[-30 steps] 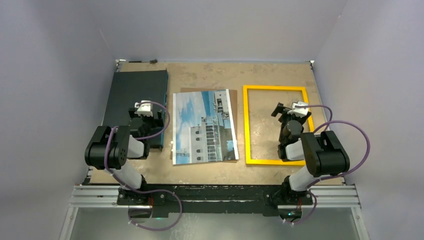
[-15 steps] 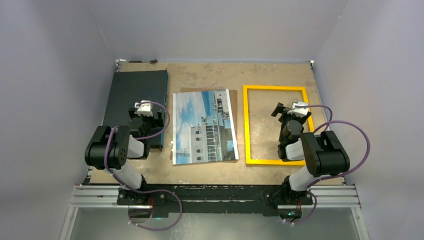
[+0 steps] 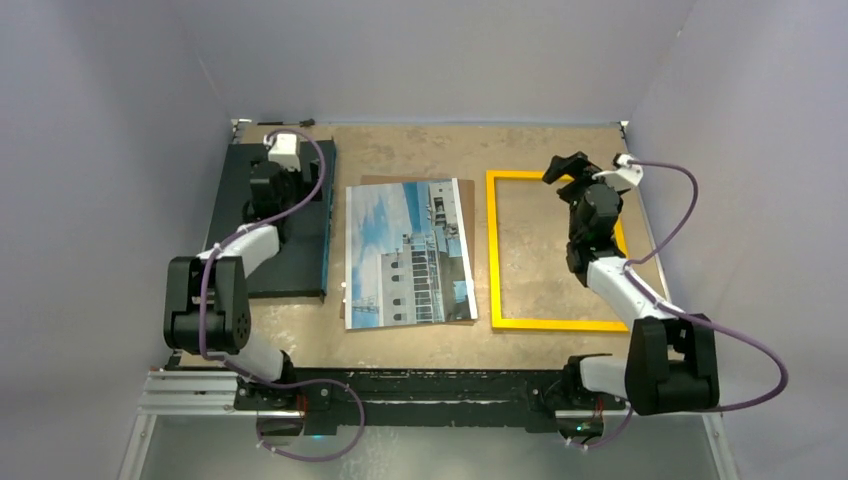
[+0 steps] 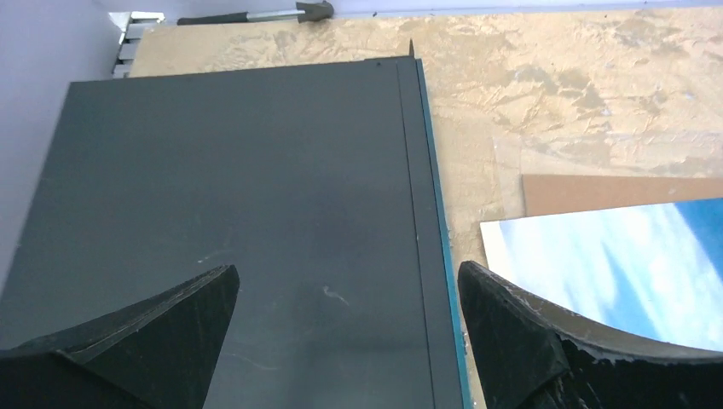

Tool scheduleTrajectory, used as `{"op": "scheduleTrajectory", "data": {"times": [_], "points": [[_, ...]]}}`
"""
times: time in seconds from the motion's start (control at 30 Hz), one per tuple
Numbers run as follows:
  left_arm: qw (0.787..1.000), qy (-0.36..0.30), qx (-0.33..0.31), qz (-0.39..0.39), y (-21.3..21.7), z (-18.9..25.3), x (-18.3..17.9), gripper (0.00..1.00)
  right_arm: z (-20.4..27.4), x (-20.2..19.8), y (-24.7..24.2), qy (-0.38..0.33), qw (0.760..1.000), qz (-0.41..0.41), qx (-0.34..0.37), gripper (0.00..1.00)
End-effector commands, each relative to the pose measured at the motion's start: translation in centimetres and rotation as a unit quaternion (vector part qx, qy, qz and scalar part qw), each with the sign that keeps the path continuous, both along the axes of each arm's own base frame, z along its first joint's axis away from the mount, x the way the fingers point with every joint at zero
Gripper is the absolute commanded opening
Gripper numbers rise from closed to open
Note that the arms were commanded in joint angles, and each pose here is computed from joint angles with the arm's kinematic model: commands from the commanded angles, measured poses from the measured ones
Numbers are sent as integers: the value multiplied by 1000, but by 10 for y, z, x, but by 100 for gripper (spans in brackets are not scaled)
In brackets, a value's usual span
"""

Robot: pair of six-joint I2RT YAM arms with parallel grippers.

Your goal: Put the photo into the frame

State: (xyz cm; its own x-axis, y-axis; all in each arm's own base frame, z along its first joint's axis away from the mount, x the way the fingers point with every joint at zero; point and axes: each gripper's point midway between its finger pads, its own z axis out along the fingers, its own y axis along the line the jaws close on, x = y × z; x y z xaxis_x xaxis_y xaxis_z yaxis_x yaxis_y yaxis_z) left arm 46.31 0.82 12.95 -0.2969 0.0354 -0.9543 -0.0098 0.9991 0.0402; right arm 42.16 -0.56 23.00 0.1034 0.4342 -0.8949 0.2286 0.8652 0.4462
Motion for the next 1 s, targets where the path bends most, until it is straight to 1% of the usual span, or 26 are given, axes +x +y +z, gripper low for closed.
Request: {"op": "scheduleTrajectory", "data": {"times": [0.0,0.03,0.07,0.1,0.13,0.17,0.2,0.3,0.37,0.43,0.5,0.67,0.9,0.97], "points": [[997,78,6,13,4,15,-26,100,-8,9,46,60,988,107,93,99],[997,73,12,7,3,27,-25,100,-5,19,58,96,986,119,69,99],[997,75,17,-4,1,37,-25,100,-22,22,69,161,980,108,42,99],[995,96,16,-12,-1,39,-27,100,-32,23,82,206,974,98,11,99],[993,113,13,-19,-4,43,-27,100,-39,21,94,233,968,93,-24,99],[991,131,10,-30,-7,46,-26,100,-48,14,104,256,962,84,-49,99],[989,145,8,-37,-10,51,-25,100,-55,8,116,268,957,94,-62,99],[984,167,-6,-58,-18,63,-23,100,-85,-10,142,302,942,127,-68,99],[982,173,-12,-69,-23,70,-24,100,-113,-26,149,343,925,139,-80,99],[980,180,-18,-81,-27,74,-28,100,-136,-38,145,384,910,132,-88,97],[979,185,-21,-87,-29,78,-30,100,-146,-44,140,399,903,126,-98,96],[975,204,-12,-88,-27,76,-35,100,-156,-55,141,402,898,141,-109,90],[970,223,-20,-100,-32,74,-41,100,-193,-72,151,447,871,157,-127,77],[969,224,-20,-101,-32,76,-42,100,-200,-77,150,456,867,156,-129,74]]}}
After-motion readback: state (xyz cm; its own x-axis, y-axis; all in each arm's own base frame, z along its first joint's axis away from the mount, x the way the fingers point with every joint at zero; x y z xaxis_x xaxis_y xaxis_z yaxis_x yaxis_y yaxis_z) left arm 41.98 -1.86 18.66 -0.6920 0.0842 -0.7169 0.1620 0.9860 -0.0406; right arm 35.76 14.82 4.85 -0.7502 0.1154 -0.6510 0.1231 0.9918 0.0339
